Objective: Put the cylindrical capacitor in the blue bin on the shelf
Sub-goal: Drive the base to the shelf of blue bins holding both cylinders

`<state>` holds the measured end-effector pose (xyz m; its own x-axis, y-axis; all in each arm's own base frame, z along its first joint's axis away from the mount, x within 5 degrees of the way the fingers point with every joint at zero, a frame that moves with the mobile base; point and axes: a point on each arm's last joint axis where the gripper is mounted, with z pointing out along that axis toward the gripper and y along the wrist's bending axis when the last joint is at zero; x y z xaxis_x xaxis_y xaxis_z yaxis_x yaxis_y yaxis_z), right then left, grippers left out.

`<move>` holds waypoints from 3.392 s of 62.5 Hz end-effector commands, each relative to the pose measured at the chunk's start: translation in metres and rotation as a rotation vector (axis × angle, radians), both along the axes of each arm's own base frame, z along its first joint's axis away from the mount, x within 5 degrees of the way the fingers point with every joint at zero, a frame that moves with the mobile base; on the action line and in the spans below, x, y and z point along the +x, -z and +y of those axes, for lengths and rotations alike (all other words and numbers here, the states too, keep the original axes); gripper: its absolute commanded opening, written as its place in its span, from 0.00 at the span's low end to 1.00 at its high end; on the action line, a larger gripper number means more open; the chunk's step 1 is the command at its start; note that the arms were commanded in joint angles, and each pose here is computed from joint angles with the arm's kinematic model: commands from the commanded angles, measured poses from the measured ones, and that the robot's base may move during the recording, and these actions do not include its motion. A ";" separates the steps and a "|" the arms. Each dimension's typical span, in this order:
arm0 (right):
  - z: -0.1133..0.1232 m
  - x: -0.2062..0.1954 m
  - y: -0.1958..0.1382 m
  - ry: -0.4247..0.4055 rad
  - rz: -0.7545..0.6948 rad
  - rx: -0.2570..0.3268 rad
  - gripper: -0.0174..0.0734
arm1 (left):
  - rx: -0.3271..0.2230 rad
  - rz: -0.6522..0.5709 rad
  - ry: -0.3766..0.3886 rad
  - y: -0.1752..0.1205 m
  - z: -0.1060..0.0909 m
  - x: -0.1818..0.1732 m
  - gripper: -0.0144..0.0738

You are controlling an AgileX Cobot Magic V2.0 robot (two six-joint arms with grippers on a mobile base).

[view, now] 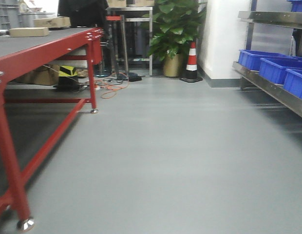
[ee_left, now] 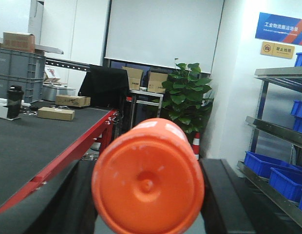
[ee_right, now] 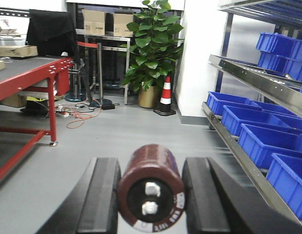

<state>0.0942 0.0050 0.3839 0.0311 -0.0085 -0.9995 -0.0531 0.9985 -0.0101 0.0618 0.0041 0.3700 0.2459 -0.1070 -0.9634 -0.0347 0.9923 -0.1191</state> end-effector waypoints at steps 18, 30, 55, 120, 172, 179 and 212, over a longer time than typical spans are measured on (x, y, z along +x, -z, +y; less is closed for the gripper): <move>0.000 -0.001 -0.003 0.003 -0.033 -0.008 0.01 | -0.001 -0.033 0.000 -0.003 0.000 -0.003 0.04; 0.000 -0.001 -0.003 0.003 -0.033 -0.008 0.01 | -0.001 -0.033 0.000 -0.003 0.000 -0.003 0.04; 0.000 -0.001 -0.003 0.003 -0.033 -0.008 0.01 | -0.001 -0.033 0.000 -0.003 0.000 -0.003 0.04; 0.000 -0.001 -0.003 0.003 -0.033 -0.008 0.01 | -0.001 -0.033 0.000 -0.003 0.000 -0.003 0.04; 0.000 -0.001 -0.003 0.003 -0.033 -0.008 0.01 | -0.001 -0.033 0.000 -0.003 0.000 -0.003 0.04; 0.000 -0.001 -0.003 0.003 -0.033 -0.008 0.01 | -0.001 -0.033 0.000 -0.003 0.000 -0.003 0.04; 0.000 -0.001 -0.003 0.003 -0.033 -0.008 0.01 | -0.001 -0.033 0.000 -0.003 0.000 -0.003 0.04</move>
